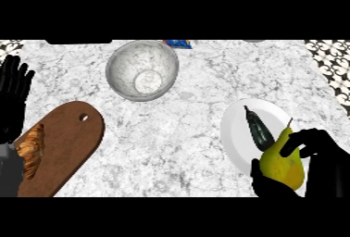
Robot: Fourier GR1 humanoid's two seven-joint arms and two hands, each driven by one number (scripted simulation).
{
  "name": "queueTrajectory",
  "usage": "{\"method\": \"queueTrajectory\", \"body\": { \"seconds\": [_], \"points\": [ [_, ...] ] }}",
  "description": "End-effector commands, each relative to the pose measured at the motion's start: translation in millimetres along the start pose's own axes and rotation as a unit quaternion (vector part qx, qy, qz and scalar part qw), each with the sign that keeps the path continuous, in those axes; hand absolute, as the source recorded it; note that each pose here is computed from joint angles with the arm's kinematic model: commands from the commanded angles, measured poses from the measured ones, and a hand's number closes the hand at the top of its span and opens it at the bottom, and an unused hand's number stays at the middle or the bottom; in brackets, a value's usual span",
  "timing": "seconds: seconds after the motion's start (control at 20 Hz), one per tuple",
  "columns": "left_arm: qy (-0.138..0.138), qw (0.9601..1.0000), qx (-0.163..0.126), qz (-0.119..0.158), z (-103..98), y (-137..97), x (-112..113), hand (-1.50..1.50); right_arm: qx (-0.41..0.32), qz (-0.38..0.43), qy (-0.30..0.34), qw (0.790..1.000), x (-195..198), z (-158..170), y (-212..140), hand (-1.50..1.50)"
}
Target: Pick the pear from the plate and place it in the bowl
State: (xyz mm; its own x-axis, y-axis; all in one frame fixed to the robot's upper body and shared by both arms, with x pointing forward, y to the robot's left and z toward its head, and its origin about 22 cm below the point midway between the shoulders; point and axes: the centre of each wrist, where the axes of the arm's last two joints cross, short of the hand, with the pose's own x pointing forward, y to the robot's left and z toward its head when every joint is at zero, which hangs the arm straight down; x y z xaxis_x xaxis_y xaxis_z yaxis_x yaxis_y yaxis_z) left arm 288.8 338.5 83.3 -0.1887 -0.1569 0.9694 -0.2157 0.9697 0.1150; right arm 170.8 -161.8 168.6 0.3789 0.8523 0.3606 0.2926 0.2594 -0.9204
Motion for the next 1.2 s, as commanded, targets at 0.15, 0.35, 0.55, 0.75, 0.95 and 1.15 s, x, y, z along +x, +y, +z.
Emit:
{"method": "queueTrajectory", "body": {
  "seconds": [0.15,0.35,0.55,0.75,0.95,1.15],
  "points": [
    [-0.015,0.9994,-0.03,0.007,5.7,-13.5,-3.4,0.0,-0.026,-0.103,-0.029,0.994,59.2,25.8,-37.1,1.5],
    [-0.018,0.9994,-0.029,0.009,-19.7,-22.3,17.0,0.0,-0.015,-0.108,-0.047,0.993,87.1,14.8,-42.4,1.5],
    [-0.013,0.9989,-0.042,0.014,-9.0,-26.6,9.0,0.0,-0.004,-0.126,-0.029,0.992,118.7,-9.3,-36.8,1.5],
    [-0.015,0.9988,-0.046,0.011,-9.8,-23.8,5.3,0.0,0.034,-0.104,-0.033,0.993,149.5,-39.0,-27.9,1.5],
    [-0.026,0.9982,-0.052,0.012,-8.5,-29.2,-0.2,0.0,0.066,-0.097,-0.027,0.993,180.4,-65.6,-18.0,1.5],
    [-0.018,0.9986,-0.048,0.016,-16.3,-44.0,5.5,0.0,0.097,-0.106,-0.018,0.989,200.0,-88.8,3.7,1.5]
  ]
}}
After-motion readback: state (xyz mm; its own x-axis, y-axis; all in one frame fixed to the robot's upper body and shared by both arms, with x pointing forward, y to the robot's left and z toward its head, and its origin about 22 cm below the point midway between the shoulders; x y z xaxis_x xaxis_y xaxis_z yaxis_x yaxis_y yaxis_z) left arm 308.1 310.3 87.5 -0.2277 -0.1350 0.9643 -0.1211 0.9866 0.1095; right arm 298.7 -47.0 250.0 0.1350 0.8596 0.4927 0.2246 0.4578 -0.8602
